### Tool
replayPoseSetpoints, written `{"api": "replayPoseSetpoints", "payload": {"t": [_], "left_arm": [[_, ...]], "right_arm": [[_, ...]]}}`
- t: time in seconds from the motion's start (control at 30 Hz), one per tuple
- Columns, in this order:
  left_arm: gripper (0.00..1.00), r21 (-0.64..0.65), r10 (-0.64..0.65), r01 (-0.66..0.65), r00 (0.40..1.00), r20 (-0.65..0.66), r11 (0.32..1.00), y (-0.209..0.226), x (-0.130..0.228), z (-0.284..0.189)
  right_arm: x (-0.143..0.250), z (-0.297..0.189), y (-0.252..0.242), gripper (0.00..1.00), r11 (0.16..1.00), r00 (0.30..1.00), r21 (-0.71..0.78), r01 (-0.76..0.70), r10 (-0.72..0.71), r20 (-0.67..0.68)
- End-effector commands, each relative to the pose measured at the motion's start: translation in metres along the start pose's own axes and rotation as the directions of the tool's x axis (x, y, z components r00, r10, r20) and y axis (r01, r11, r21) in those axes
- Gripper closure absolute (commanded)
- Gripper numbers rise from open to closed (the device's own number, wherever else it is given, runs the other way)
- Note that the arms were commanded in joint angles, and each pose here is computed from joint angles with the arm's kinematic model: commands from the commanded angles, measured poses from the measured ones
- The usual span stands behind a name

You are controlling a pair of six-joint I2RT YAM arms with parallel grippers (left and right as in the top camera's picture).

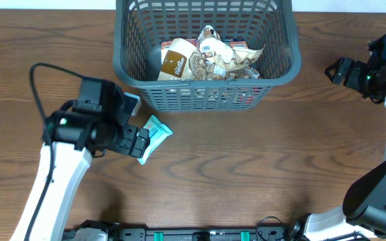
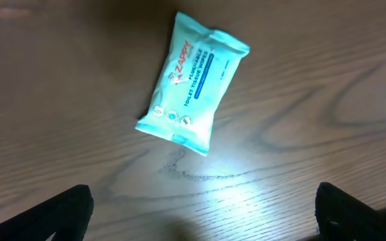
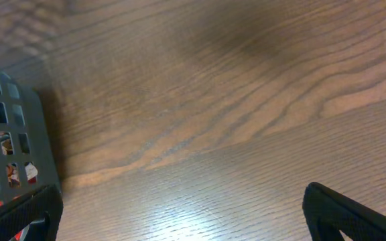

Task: Pack container
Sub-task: 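Move the left gripper over the blue ZAPPY wipes pack, then lower the left gripper and close it on the wipes pack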

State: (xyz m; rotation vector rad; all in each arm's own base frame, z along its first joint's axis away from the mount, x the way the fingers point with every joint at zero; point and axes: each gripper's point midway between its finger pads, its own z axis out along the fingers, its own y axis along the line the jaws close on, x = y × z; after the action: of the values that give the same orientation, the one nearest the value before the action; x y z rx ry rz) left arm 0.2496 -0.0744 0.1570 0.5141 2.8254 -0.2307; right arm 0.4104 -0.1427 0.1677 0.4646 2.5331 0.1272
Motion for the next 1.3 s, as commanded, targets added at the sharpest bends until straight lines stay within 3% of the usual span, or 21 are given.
{"api": "replayPoseSetpoints", "payload": {"t": [0.0, 0.23, 0.33, 1.27], "left_arm": [[0.01, 0.012, 0.045, -0.044, 0.999, -0.023, 0.999, 0.000, -0.007, 0.010], [0.01, 0.010, 0.068, -0.067, 0.998, -0.018, 0.998, -0.001, -0.022, 0.026], [0.01, -0.052, 0.093, -0.094, 0.995, -0.021, 0.994, 0.004, -0.023, 0.028], [0.01, -0.083, 0.023, -0.027, 0.999, -0.048, 0.996, 0.000, 0.015, 0.098]], "right_arm": [[0.003, 0.004, 0.005, 0.01, 1.000, 1.000, -0.006, 0.028, -0.029, -0.012], [0.003, 0.005, 0.011, 0.01, 0.999, 0.999, -0.012, 0.040, -0.040, -0.013], [0.003, 0.005, 0.011, 0.01, 0.999, 0.999, -0.012, 0.040, -0.040, -0.013], [0.004, 0.005, 0.011, 0.01, 0.999, 0.999, -0.013, 0.039, -0.039, -0.018]]}}
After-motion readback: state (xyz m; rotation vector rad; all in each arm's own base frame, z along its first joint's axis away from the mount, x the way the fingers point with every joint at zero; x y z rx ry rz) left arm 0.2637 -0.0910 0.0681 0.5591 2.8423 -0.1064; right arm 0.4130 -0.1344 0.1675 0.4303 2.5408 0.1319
